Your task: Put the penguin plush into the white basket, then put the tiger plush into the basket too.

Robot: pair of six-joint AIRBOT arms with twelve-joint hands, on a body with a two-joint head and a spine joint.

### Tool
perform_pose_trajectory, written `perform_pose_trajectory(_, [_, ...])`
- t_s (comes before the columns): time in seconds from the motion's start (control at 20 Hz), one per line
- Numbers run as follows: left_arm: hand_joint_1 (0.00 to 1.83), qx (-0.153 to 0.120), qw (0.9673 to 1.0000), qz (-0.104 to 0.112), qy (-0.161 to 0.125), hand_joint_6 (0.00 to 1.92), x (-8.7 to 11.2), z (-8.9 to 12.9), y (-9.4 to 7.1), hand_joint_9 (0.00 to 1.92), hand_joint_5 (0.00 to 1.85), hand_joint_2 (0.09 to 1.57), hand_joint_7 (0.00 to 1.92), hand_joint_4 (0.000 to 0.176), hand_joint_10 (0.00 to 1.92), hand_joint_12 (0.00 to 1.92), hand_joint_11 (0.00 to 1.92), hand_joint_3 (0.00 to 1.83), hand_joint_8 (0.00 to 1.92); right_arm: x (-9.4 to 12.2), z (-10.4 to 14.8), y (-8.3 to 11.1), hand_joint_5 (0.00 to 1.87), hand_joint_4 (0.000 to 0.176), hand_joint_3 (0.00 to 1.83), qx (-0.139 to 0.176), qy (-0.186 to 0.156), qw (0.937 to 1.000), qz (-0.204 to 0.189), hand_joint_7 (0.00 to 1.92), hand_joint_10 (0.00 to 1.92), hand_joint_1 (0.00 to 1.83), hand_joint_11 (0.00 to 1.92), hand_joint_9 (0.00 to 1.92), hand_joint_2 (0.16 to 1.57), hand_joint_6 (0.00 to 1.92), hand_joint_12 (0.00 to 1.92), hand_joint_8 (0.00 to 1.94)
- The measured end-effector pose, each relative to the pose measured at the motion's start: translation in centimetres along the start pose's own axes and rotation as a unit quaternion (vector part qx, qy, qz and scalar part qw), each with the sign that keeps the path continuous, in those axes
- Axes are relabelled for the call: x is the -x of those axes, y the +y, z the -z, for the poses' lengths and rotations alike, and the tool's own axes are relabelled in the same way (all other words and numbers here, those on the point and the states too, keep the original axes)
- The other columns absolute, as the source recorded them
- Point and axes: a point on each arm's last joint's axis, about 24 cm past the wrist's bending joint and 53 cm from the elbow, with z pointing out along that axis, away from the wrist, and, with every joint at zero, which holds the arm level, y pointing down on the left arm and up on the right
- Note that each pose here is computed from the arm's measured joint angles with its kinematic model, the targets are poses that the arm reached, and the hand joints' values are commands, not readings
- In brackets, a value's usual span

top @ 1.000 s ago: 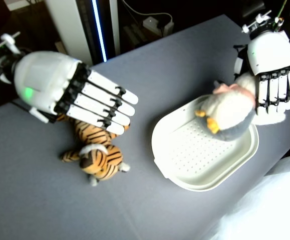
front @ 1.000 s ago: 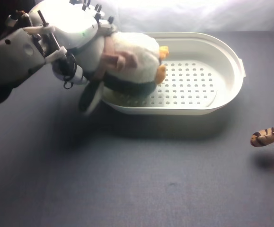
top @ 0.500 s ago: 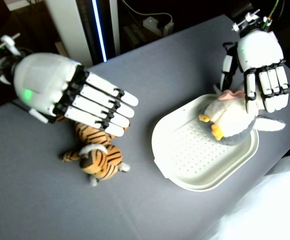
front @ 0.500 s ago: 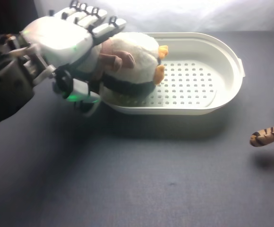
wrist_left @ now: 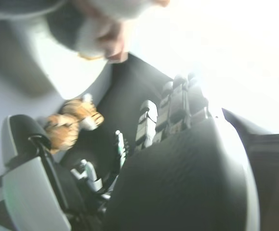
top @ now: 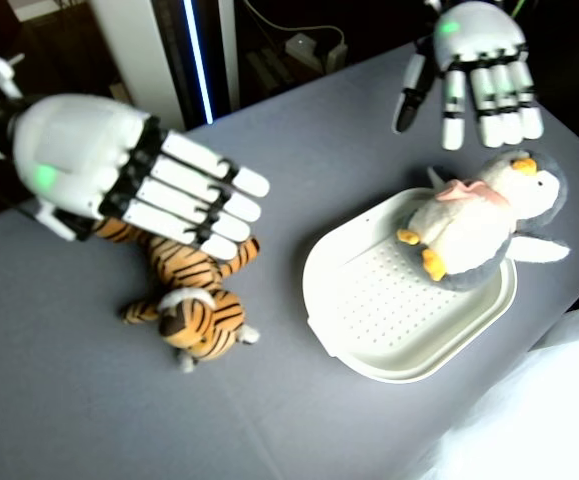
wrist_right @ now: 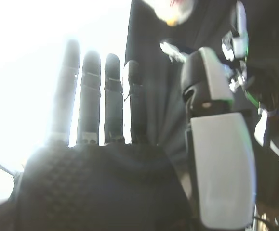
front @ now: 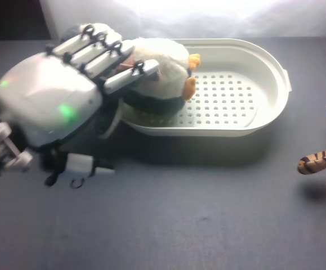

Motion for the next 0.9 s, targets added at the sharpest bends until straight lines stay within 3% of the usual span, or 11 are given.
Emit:
perform_pose_trajectory(0.05, [0.8, 0.001, 1.0, 0.0, -0.001, 0.0, 0.0, 0.3, 0.0, 0.0, 0.0, 0.74, 0.0, 0.176, 0.0, 0.0, 0.0, 0.0, 0.0, -0.3, 0.3, -0.3, 0.42, 0.0, 0.0, -0.008, 0.007, 0.9999, 0.0, 0.34, 0.0, 1.02, 0.49, 0.45, 1.01, 0.0, 0.08, 0.0])
perform_pose_trajectory(0.15, [0.82, 0.001, 1.0, -0.001, 0.009, 0.0, -0.8, 1.7, -0.5, 0.0, 0.0, 0.69, 0.0, 0.176, 0.0, 0.0, 0.0, 0.0, 0.0, -0.4, 1.7, -1.7, 0.31, 0.058, 0.01, -0.045, 0.026, 0.9986, 0.012, 0.3, 0.0, 0.86, 0.38, 0.44, 0.96, 0.0, 0.45, 0.0])
perform_pose_trajectory(0.2, [0.78, -0.001, 0.9999, 0.003, 0.012, 0.0, -1.1, 2.0, -0.8, 0.0, 0.0, 0.7, 0.0, 0.176, 0.0, 0.0, 0.0, 0.0, 0.0, 0.0, 2.0, -2.1, 0.32, 0.043, 0.0, -0.056, 0.025, 0.998, 0.015, 0.3, 0.0, 0.87, 0.29, 0.42, 0.96, 0.0, 0.61, 0.0])
perform_pose_trajectory(0.25, [0.8, -0.005, 0.9997, 0.013, 0.02, 0.0, -1.7, 2.3, -1.3, 0.0, 0.0, 0.68, 0.0, 0.176, 0.0, 0.0, 0.0, 0.0, 0.0, 0.4, 2.3, -2.9, 0.32, 0.043, 0.0, -0.072, 0.019, 0.9971, 0.017, 0.3, 0.0, 0.88, 0.23, 0.41, 0.96, 0.0, 0.71, 0.0])
perform_pose_trajectory(0.35, [0.82, -0.008, 0.9995, 0.025, 0.019, 0.0, -1.7, 2.5, -1.5, 0.0, 0.0, 0.68, 0.0, 0.176, 0.0, 0.0, 0.0, 0.0, 0.0, 0.5, 2.6, -3.4, 0.32, 0.033, 0.01, -0.083, 0.017, 0.9962, 0.02, 0.3, 0.0, 0.82, 0.17, 0.38, 0.96, 0.0, 0.72, 0.0])
perform_pose_trajectory(0.45, [0.82, -0.006, 0.9996, 0.027, -0.001, 0.0, -0.8, 2.5, -1.3, 0.0, 0.0, 0.66, 0.0, 0.176, 0.0, 0.0, 0.0, 0.0, 0.0, 0.4, 2.6, -3.5, 0.3, 0.043, 0.01, -0.084, 0.018, 0.9959, 0.029, 0.29, 0.0, 0.84, 0.16, 0.38, 0.97, 0.0, 0.72, 0.0])
perform_pose_trajectory(0.5, [0.87, -0.001, 0.9995, 0.03, -0.012, 0.0, -0.3, 2.4, -1.1, 0.0, 0.0, 0.69, 0.0, 0.176, 0.0, 0.0, 0.0, 0.0, 0.0, 0.2, 2.6, -3.9, 0.29, 0.059, 0.0, -0.09, 0.023, 0.9949, 0.04, 0.29, 0.0, 0.87, 0.11, 0.37, 0.97, 0.0, 0.79, 0.0])
perform_pose_trajectory(0.55, [0.86, 0.002, 0.9993, 0.035, -0.012, 0.0, -0.6, 2.3, -0.9, 0.0, 0.0, 0.71, 0.0, 0.176, 0.0, 0.0, 0.0, 0.0, 0.0, 0.0, 2.7, -4.4, 0.32, 0.036, 0.0, -0.098, 0.026, 0.9939, 0.044, 0.32, 0.02, 0.91, 0.16, 0.41, 0.96, 0.02, 0.83, 0.01])
perform_pose_trajectory(0.7, [0.78, 0.012, 0.999, 0.042, 0.004, 0.0, -1.8, 2.2, -0.4, 0.0, 0.0, 0.73, 0.0, 0.176, 0.0, 0.0, 0.0, 0.0, 0.0, -0.7, 2.7, -5.0, 0.38, 0.029, 0.0, -0.107, 0.035, 0.9926, 0.044, 0.41, 0.03, 0.95, 0.26, 0.52, 0.94, 0.01, 0.88, 0.01])
perform_pose_trajectory(0.8, [0.75, 0.015, 0.999, 0.042, 0.011, 0.0, -2.2, 2.4, -0.3, 0.0, 0.0, 0.75, 0.0, 0.176, 0.0, 0.0, 0.0, 0.01, 0.0, -1.5, 2.9, -5.8, 0.44, 0.0, 0.0, -0.121, 0.041, 0.991, 0.039, 0.48, 0.02, 0.99, 0.36, 0.63, 0.94, 0.0, 0.95, 0.0])
perform_pose_trajectory(0.9, [0.75, 0.021, 0.9986, 0.046, 0.012, 0.0, -2.3, 2.4, 0.0, 0.0, 0.0, 0.76, 0.0, 0.176, 0.0, 0.0, 0.0, 0.01, 0.0, -2.6, 2.3, -6.2, 0.46, 0.0, 0.0, -0.125, 0.046, 0.9904, 0.037, 0.52, 0.01, 1.04, 0.38, 0.66, 0.95, 0.0, 0.92, 0.01])
